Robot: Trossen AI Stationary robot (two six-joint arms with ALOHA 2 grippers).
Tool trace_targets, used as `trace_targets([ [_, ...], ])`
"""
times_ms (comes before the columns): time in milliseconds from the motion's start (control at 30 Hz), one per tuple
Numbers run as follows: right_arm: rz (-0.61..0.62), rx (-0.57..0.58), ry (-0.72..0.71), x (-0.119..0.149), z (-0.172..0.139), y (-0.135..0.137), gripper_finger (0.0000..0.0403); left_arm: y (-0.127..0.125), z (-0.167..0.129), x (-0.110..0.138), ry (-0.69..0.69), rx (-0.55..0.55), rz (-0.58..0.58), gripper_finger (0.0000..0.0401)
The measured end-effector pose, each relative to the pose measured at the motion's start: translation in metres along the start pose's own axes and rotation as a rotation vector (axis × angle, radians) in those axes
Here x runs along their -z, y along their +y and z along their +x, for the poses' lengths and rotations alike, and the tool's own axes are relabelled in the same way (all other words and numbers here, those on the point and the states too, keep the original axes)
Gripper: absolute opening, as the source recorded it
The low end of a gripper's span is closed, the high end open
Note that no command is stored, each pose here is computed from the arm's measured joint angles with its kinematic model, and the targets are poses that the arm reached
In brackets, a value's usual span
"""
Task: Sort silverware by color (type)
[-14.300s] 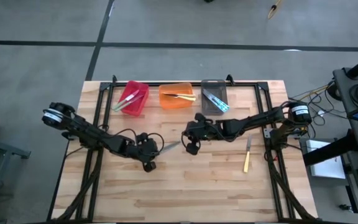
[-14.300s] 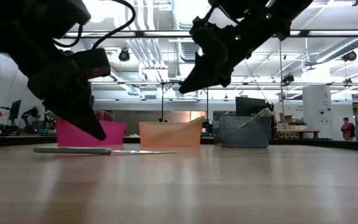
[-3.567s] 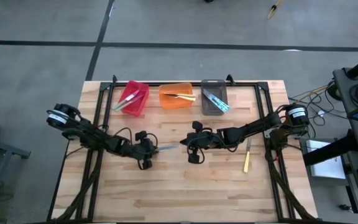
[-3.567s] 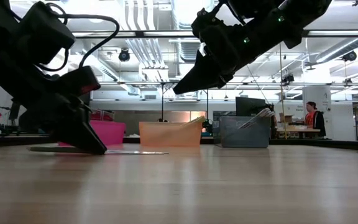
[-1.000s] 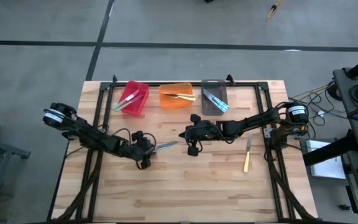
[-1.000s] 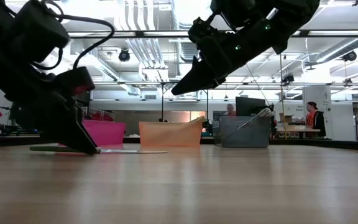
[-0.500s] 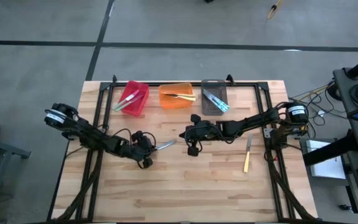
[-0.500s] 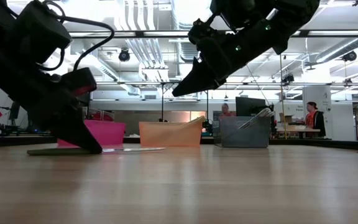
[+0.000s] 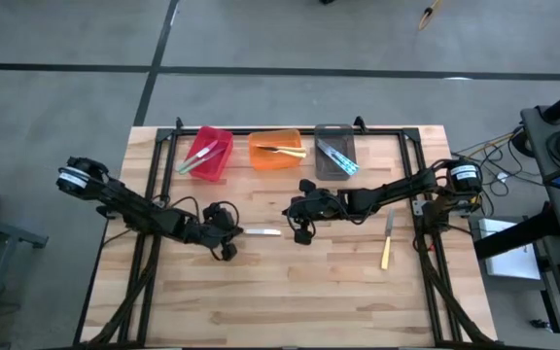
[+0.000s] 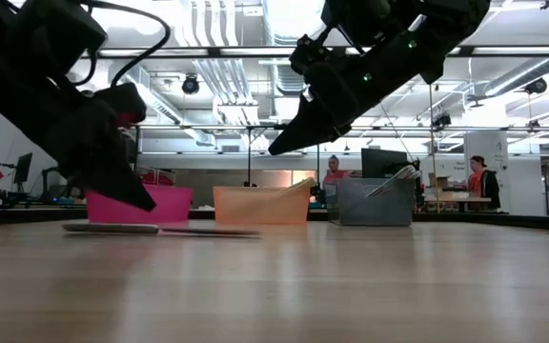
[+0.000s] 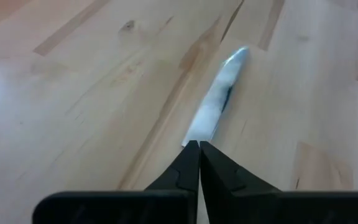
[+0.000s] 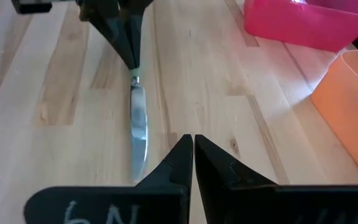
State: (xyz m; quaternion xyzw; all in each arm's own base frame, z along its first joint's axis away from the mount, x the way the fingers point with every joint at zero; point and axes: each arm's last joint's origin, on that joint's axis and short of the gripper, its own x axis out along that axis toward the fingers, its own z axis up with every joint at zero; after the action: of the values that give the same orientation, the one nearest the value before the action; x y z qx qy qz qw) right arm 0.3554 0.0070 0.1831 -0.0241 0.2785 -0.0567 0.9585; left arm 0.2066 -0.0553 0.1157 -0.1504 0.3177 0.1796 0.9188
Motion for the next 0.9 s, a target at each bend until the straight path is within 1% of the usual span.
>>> trace_targets([
  [167,0.0,0.0,0.0,0.0,0.0,0.0,0.0009,0.002,-0.008,-0.003,0.006,-0.001,0.005,0.0003],
  [267,-0.004,0.0,0.0,0.0,0.0,0.0,0.0009,0.0,-0.012,-0.006,0.02,0.068,0.059,0.0002],
  [367,-0.022,0.0,0.002,0.0,0.0,0.0,0.0009,-0.003,-0.014,-0.012,0.004,0.088,0.095,0.0001],
  [467,-0.023,0.004,0.002,0.0,0.001,-0.002,0.0009,-0.005,-0.015,-0.016,0.0,0.087,0.129,0.0001],
  [567,0.004,0.004,0.002,0.0,0.001,-0.002,0.0009,-0.008,-0.014,-0.018,0.002,0.086,0.142,0.0001],
  [900,0.043,0.005,0.001,0.0,0.001,-0.002,0.0009,-0.003,-0.012,-0.011,0.064,0.038,0.182,0.0005],
])
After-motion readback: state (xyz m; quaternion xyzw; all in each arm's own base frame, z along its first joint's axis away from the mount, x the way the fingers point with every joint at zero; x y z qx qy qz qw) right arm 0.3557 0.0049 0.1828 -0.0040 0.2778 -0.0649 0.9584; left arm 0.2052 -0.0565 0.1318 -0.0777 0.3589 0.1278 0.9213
